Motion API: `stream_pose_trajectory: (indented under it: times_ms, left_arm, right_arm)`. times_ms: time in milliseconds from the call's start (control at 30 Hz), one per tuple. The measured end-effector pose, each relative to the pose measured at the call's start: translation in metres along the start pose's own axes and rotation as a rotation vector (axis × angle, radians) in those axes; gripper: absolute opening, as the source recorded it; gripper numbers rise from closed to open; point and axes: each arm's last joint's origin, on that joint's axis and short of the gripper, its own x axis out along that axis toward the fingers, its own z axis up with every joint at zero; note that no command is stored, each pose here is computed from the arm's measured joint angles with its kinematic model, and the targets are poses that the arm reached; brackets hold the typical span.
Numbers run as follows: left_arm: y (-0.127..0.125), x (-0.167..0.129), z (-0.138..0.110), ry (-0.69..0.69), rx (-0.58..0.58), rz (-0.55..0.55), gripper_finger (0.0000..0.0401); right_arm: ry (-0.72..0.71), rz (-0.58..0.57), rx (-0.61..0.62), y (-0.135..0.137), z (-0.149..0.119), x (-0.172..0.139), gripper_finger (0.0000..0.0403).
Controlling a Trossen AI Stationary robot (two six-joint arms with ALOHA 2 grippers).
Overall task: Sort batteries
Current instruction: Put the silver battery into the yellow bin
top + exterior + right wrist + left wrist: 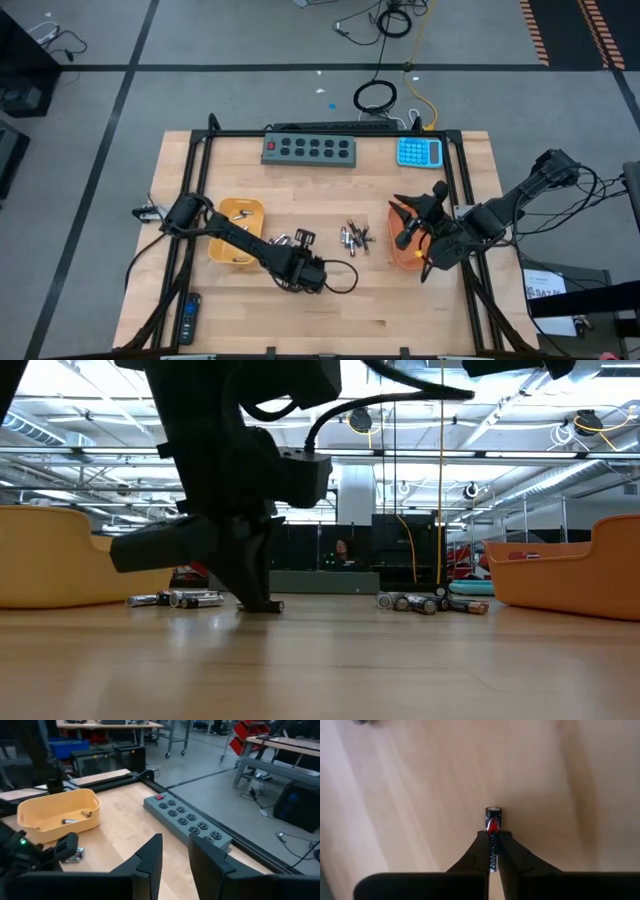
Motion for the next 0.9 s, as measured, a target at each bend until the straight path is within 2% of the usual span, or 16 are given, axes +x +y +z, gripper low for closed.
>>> stream_pose_trajectory:
  times_ms: [100, 233, 333, 433, 633, 733, 900]
  left_arm:
    - [0.001, -0.003, -0.003, 0.019, -0.003, 0.024, 0.002]
    - [0.005, -0.017, -0.017, 0.033, 0.007, 0.022, 0.002]
    - [0.017, -0.034, -0.032, -0.028, -0.073, 0.026, 0.002]
    - [0.025, -0.042, -0.054, -0.089, -0.162, 0.025, 0.002]
    - [0.036, -0.069, -0.105, -0.12, -0.357, 0.025, 0.002]
    - [0.039, -0.086, -0.122, -0.159, -0.451, 0.018, 0.002]
    - [0.046, -0.105, -0.15, -0.134, -0.583, 0.012, 0.002]
  right_arm:
    - [-0.002, -0.031, 0.004, 0.003, -0.012, 0.007, 0.0084]
    - [0.068, -0.018, 0.025, 0.011, -0.059, 0.021, 0.0084]
    - [0.058, 0.001, 0.089, 0.02, -0.094, 0.03, 0.0084]
    - [0.017, 0.034, 0.141, 0.031, -0.114, 0.04, 0.0084]
    - [-0.022, 0.054, 0.104, 0.047, -0.131, 0.053, 0.0084]
    - [-0.016, 0.042, 0.088, 0.048, -0.136, 0.058, 0.0084]
    - [-0.004, 0.034, 0.074, 0.048, -0.139, 0.062, 0.0084]
